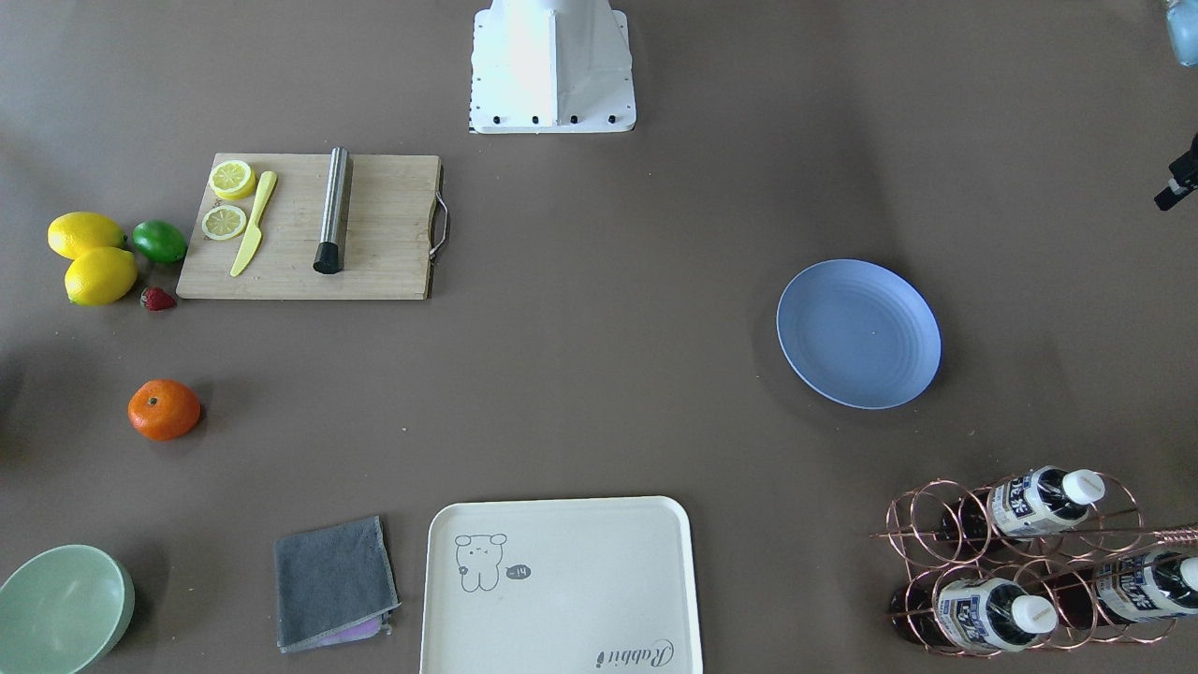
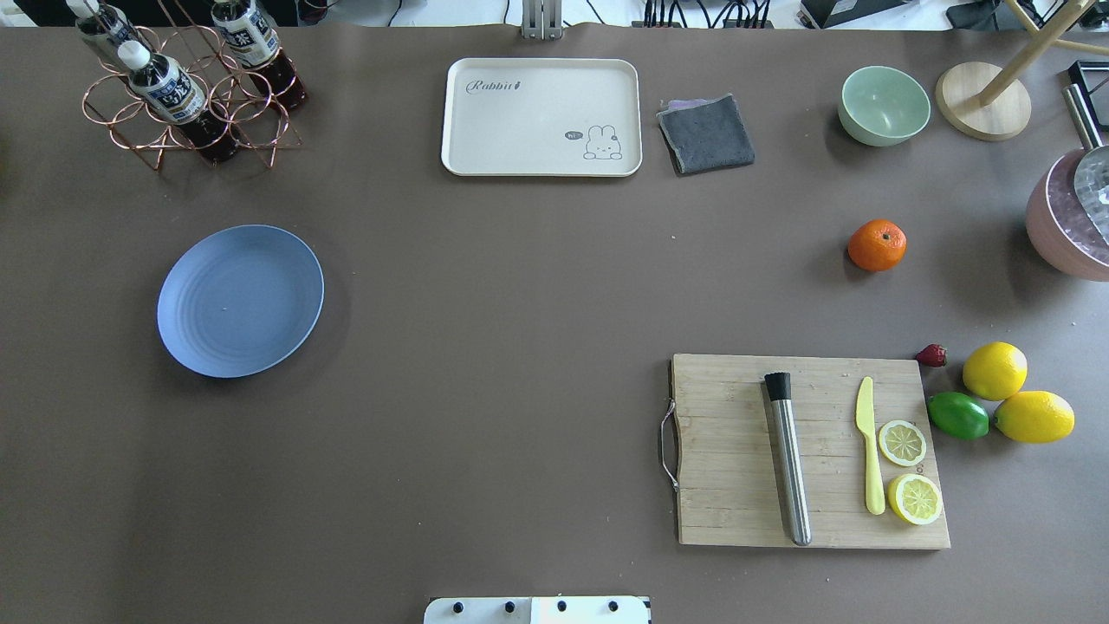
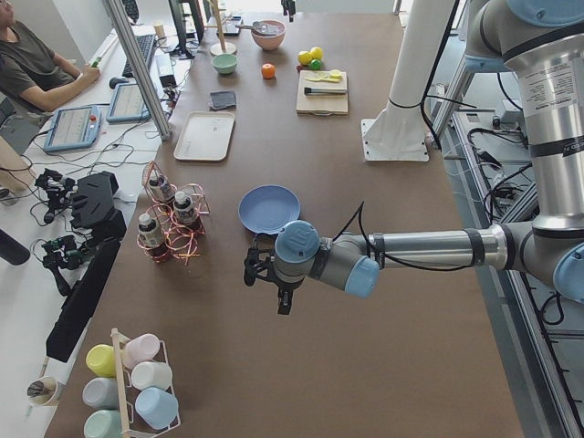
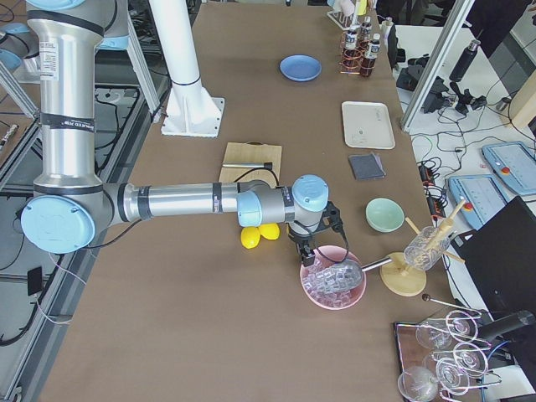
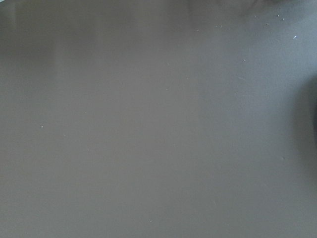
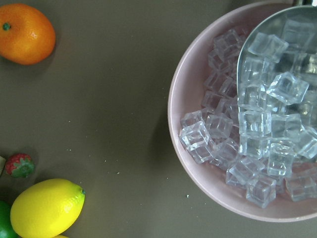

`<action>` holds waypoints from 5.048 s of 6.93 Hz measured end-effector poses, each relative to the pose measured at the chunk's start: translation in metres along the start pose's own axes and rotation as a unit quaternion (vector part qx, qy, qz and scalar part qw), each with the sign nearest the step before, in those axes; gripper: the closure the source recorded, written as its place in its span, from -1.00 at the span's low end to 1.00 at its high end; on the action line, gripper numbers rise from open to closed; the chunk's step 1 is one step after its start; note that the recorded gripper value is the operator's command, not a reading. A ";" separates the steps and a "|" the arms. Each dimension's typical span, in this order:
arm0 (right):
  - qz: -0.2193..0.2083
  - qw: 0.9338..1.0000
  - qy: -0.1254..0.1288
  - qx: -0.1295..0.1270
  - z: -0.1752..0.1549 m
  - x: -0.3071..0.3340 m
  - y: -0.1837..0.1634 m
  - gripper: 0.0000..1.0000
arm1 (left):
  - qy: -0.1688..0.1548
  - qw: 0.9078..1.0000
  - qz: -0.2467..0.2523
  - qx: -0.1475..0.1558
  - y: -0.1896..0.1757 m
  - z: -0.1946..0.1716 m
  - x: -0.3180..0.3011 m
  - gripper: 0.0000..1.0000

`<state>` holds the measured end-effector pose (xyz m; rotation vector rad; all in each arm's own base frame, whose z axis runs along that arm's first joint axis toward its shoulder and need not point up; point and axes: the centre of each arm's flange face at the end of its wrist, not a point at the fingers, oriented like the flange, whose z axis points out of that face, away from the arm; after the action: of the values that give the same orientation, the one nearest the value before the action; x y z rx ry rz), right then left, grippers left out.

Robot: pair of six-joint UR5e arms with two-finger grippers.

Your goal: Pick orange to plate

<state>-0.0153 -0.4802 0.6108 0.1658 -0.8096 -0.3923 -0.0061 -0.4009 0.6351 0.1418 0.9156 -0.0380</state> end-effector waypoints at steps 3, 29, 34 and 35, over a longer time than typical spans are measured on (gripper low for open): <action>-0.014 1.000 0.000 0.006 0.006 -0.003 0.002 -1.00 | 0.022 1.000 -0.020 -0.009 -0.025 0.029 0.062 -0.93; 0.097 0.995 -0.026 0.024 0.030 -0.192 -0.174 -1.00 | 0.143 0.965 -0.217 -0.019 0.007 0.203 0.612 1.00; 0.080 0.997 0.019 0.010 0.126 -0.177 -0.179 -1.00 | 0.132 0.969 -0.209 -0.027 0.031 0.232 0.637 -0.14; 0.079 0.997 0.020 0.007 0.132 -0.178 -0.180 -0.83 | 0.130 0.969 -0.208 -0.027 0.032 0.234 0.636 -0.89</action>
<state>-0.2730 -0.5730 0.5289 0.1221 -0.7798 -0.2339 0.5685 -0.3843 0.2750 -0.1015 1.1947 -0.3914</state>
